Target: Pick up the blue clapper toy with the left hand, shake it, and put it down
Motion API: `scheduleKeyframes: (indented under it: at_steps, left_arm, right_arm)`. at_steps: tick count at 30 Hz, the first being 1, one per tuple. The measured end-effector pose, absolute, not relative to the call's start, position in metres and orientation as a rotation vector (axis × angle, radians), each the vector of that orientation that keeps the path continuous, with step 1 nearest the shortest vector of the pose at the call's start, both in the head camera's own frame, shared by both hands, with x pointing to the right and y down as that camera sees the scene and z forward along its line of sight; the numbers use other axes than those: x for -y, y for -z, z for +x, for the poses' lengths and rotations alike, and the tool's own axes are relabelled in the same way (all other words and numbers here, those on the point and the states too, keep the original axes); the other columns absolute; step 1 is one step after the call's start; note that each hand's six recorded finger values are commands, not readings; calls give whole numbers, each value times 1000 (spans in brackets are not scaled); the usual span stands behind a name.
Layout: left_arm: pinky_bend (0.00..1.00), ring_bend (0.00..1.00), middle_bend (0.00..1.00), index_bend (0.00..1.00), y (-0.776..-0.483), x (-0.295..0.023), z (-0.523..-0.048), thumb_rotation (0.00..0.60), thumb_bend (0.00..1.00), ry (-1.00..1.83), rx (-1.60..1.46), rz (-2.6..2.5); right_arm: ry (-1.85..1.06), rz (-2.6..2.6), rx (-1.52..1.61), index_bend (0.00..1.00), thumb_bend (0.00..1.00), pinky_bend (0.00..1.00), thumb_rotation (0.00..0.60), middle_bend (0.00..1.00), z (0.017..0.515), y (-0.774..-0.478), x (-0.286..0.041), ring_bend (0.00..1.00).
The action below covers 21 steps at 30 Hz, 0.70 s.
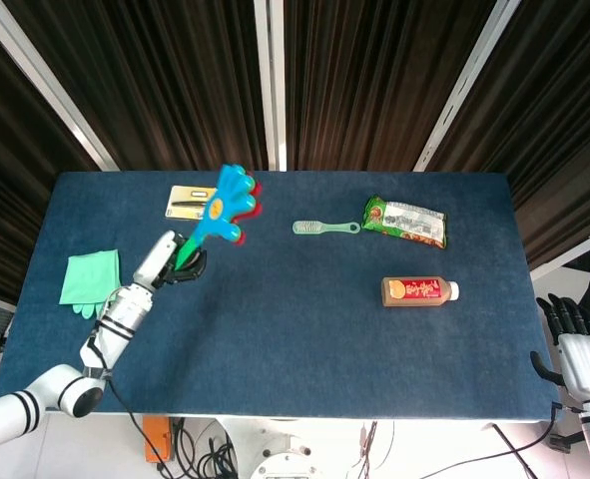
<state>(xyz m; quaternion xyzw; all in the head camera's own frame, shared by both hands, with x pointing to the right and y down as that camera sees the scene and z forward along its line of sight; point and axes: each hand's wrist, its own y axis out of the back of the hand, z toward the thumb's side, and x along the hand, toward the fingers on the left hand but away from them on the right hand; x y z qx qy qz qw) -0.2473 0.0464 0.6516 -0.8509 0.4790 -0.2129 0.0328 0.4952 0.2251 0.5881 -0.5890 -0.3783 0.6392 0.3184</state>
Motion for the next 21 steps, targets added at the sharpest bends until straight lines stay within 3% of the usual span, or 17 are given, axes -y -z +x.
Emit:
scheduleKeyframes:
  at_steps: [4,9,21]
  left_arm:
    - [1000,1000,1000,1000,-640,-38,-254,600,619,452,-1697,-2755]
    - [1000,1000,1000,1000,-643,-40,-257,600,621,453,-1643,-2760]
    - [1000,1000,1000,1000,-700,-75,-253,600,611,1030,-636,-2078]
  right_arm:
    - [-1681,-1547,994,0,301,0,600,22,495,-588,-225,0]
    - [-1676,-1553,994,0,274,0,600,30,493,-589,-224,0]
    - [-1687,-1551,1011,0,278,0,600,32,500,-589,-224,0]
